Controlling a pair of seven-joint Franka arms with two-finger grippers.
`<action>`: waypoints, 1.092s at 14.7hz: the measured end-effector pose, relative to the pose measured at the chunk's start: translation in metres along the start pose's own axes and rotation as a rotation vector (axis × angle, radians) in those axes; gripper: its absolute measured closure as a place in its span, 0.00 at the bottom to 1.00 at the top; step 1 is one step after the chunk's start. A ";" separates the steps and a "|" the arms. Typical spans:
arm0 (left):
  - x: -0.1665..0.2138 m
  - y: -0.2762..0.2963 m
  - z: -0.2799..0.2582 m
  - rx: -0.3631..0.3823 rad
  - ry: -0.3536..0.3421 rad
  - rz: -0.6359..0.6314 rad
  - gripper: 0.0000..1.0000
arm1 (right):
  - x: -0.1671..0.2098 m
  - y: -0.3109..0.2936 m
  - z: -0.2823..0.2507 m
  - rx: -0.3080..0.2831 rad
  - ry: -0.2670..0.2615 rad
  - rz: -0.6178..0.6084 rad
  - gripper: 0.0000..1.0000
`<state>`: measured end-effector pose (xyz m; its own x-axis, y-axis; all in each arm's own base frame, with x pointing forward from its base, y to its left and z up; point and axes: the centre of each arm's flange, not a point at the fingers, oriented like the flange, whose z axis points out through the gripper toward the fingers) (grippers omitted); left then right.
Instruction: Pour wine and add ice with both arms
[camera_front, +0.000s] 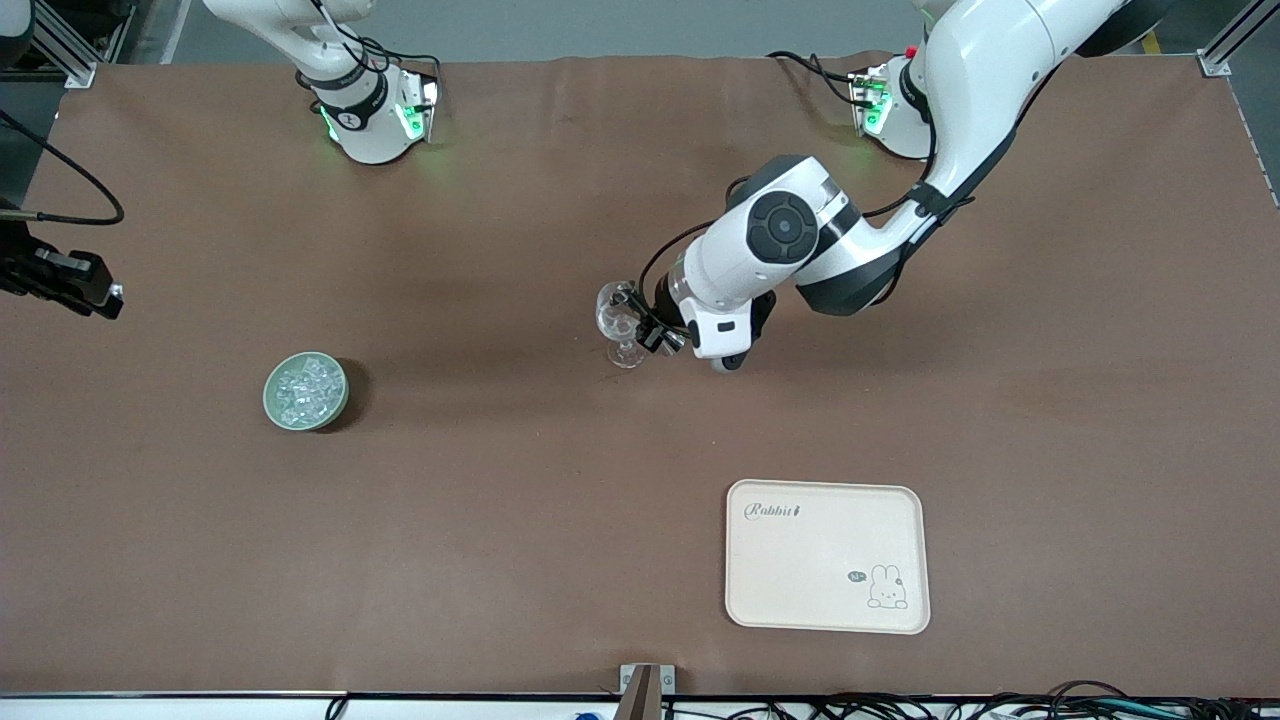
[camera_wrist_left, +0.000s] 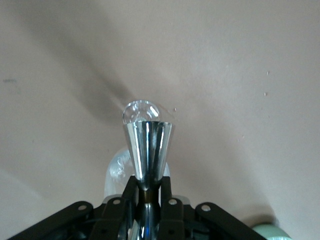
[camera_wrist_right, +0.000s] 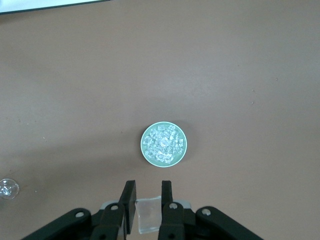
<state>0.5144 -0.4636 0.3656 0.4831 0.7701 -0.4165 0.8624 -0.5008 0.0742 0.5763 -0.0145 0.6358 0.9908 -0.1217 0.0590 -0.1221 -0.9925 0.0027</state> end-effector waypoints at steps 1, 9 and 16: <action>0.004 0.001 -0.003 0.001 -0.028 -0.010 0.78 | 0.000 -0.004 0.000 0.001 0.000 -0.006 0.75; 0.114 0.016 -0.056 -0.086 -0.175 -0.135 0.78 | -0.024 -0.139 -0.004 0.038 0.043 0.039 0.75; 0.259 0.011 -0.090 -0.255 -0.325 -0.303 0.78 | -0.064 -0.319 0.070 0.085 0.046 0.035 0.75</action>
<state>0.6625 -0.2338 0.3400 0.1684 0.6827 -0.7110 0.9855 -0.1304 0.1081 0.5563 0.3096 0.5614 0.9820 -0.1579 0.1037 -0.1495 -0.9851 -0.0846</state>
